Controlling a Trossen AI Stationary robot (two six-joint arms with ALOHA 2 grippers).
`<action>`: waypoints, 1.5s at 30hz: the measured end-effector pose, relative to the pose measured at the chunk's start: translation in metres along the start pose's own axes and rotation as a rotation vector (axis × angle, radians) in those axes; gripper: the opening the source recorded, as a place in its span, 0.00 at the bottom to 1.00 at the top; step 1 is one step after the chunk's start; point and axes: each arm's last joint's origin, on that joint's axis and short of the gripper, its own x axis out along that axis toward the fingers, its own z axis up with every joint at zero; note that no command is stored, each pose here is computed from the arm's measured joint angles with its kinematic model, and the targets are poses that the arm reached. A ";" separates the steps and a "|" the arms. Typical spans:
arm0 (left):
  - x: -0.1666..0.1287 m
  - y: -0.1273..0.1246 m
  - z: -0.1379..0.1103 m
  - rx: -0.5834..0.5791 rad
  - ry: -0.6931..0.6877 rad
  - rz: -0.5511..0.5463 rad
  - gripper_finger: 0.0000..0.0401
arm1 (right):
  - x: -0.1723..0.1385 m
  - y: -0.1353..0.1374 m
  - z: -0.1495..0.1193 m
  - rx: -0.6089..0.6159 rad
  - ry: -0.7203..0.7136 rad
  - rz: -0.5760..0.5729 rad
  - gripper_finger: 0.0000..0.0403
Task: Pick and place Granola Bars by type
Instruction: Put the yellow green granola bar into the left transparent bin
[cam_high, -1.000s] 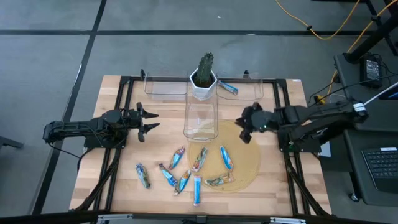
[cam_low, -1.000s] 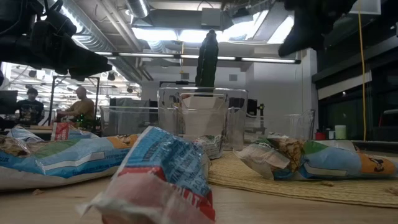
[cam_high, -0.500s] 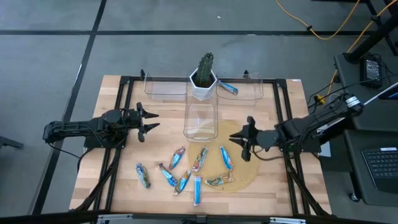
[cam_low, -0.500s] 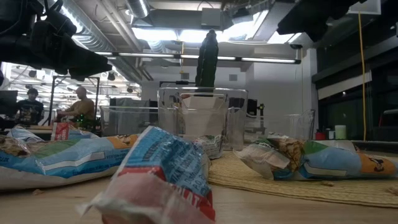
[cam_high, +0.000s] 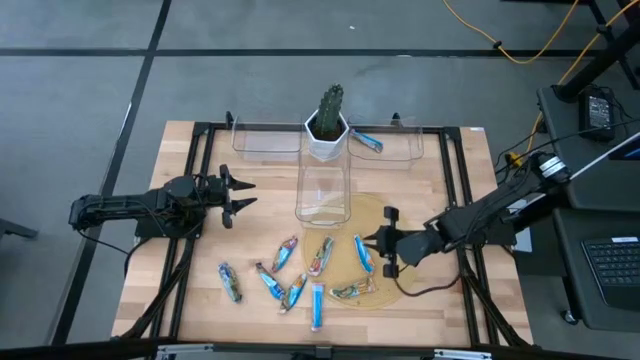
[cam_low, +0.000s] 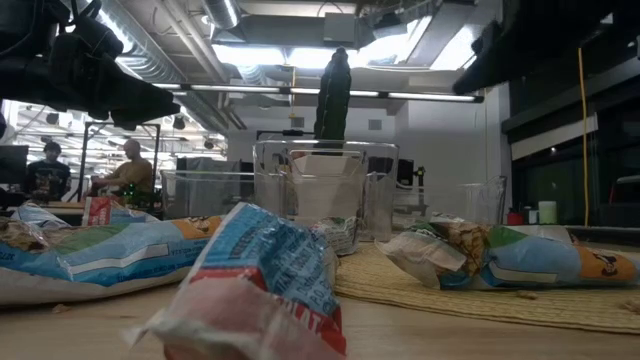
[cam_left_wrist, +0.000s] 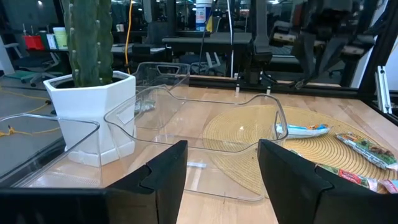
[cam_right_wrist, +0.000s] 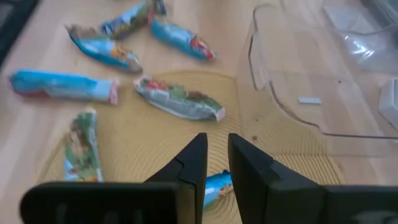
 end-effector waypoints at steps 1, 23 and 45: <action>0.000 0.000 0.000 0.000 0.000 0.000 0.48 | 0.003 0.001 -0.002 -0.014 0.011 -0.003 0.17; 0.000 0.000 0.000 0.000 0.000 0.000 0.48 | 0.028 -0.015 -0.005 0.132 0.090 -0.013 0.17; 0.000 0.000 0.000 0.000 0.001 0.000 0.48 | 0.028 -0.010 -0.005 0.293 0.201 0.283 0.17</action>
